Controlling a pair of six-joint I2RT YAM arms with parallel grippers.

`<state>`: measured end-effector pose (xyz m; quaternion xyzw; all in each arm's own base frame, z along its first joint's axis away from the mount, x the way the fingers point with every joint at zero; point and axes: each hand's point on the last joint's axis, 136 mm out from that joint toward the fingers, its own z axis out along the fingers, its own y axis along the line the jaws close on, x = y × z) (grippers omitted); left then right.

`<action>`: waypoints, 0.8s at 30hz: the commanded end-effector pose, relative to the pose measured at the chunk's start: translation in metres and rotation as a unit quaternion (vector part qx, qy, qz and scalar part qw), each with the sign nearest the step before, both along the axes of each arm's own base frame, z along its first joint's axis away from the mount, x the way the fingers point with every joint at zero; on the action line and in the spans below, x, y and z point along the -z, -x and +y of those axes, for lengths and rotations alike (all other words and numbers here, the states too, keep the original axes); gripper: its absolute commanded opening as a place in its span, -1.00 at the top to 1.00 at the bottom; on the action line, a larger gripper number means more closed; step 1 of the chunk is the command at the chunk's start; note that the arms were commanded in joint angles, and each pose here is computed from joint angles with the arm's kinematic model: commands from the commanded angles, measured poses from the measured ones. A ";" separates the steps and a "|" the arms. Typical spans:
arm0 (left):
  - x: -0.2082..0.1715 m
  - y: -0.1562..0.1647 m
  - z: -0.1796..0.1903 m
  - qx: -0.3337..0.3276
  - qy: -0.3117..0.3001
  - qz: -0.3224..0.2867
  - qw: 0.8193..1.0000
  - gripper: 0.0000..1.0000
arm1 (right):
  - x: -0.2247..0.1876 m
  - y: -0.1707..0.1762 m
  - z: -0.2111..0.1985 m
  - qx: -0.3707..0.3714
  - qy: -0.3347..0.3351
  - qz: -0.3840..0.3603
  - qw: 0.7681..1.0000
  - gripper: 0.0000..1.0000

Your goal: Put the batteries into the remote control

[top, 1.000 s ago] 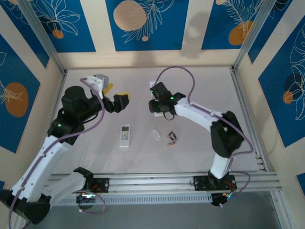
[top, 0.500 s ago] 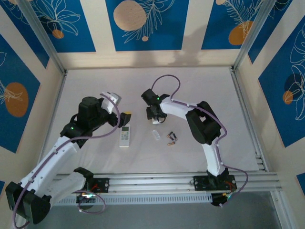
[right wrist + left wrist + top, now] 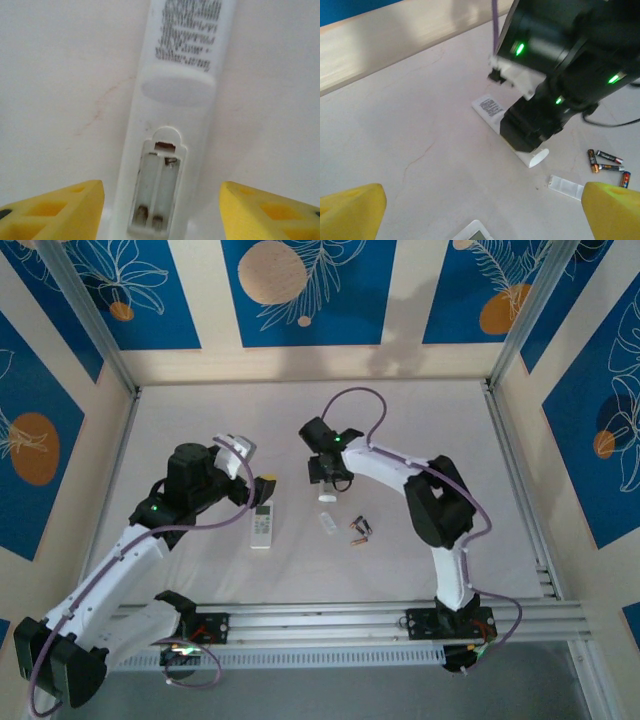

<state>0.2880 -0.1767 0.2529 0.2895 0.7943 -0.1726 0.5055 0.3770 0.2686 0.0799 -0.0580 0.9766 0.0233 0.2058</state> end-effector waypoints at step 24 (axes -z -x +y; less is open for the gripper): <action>0.008 0.004 -0.017 0.053 0.013 0.014 0.998 -1.00 | 0.006 0.131 -0.108 -0.003 -0.037 0.079 0.996 0.13</action>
